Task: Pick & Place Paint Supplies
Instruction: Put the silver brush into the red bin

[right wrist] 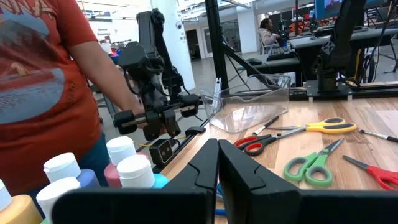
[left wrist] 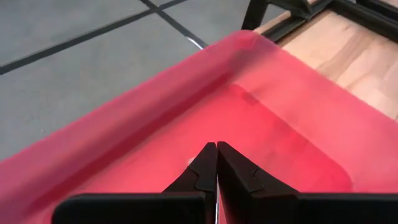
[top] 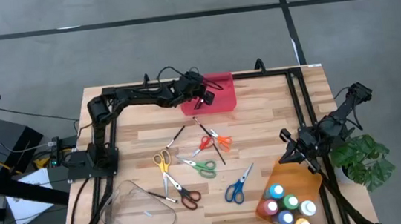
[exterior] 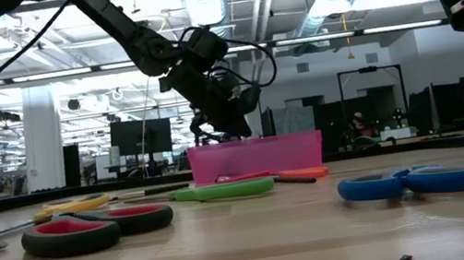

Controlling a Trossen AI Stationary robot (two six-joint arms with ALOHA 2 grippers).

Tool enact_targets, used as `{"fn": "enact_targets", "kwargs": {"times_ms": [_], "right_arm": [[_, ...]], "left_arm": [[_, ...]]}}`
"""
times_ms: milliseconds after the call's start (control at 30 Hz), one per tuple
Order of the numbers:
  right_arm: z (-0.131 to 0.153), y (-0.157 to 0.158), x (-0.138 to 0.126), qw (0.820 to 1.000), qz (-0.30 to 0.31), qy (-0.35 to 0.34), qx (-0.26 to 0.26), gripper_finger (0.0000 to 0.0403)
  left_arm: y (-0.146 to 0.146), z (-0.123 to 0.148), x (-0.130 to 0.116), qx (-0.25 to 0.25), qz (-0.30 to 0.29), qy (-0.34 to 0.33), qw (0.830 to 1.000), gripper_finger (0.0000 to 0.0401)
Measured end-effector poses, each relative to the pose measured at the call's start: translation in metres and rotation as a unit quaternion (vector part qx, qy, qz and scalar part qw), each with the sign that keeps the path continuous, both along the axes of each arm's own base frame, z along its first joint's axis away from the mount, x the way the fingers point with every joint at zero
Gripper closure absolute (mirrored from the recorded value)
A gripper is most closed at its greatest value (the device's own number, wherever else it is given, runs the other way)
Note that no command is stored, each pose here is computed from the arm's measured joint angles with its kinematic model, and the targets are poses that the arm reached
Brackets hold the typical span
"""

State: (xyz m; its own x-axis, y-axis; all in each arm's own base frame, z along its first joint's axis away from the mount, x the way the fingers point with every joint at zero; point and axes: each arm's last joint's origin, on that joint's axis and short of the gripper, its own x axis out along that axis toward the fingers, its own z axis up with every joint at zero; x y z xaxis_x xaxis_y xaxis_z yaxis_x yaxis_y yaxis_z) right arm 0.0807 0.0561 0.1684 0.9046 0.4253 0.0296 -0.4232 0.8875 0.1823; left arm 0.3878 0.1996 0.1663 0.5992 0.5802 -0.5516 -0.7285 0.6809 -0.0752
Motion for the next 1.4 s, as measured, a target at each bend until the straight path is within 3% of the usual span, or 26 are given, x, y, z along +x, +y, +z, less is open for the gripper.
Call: {"fn": "enact_targets", "kwargs": {"times_ms": [500, 833, 967, 1100, 1233, 1400], "right_arm": [[0.0, 0.0, 0.0, 1.0, 0.0, 0.0, 0.0, 0.0394], [0.0, 0.0, 0.0, 1.0, 0.0, 0.0, 0.0, 0.0395], [0.0, 0.0, 0.0, 1.0, 0.0, 0.0, 0.0, 0.0395], [0.0, 0.0, 0.0, 1.0, 0.0, 0.0, 0.0, 0.0395], [0.0, 0.0, 0.0, 1.0, 0.0, 0.0, 0.0, 0.0395], [0.0, 0.0, 0.0, 1.0, 0.0, 0.0, 0.0, 0.0395]], "left_arm": [[-0.005, -0.001, 0.002, -0.004, -0.006, 0.008, 1.0, 0.0389], [-0.01, 0.009, 0.002, 0.02, -0.028, 0.013, 0.999, 0.0279], [-0.02, 0.037, -0.003, 0.017, -0.063, -0.004, 0.998, 0.0221], [-0.053, 0.084, -0.015, 0.014, -0.101, -0.017, 0.995, 0.0177], [-0.099, 0.129, -0.042, 0.016, -0.157, 0.009, 0.987, 0.0166], [-0.152, 0.16, -0.083, -0.007, -0.22, 0.063, 0.973, 0.0164]]}}
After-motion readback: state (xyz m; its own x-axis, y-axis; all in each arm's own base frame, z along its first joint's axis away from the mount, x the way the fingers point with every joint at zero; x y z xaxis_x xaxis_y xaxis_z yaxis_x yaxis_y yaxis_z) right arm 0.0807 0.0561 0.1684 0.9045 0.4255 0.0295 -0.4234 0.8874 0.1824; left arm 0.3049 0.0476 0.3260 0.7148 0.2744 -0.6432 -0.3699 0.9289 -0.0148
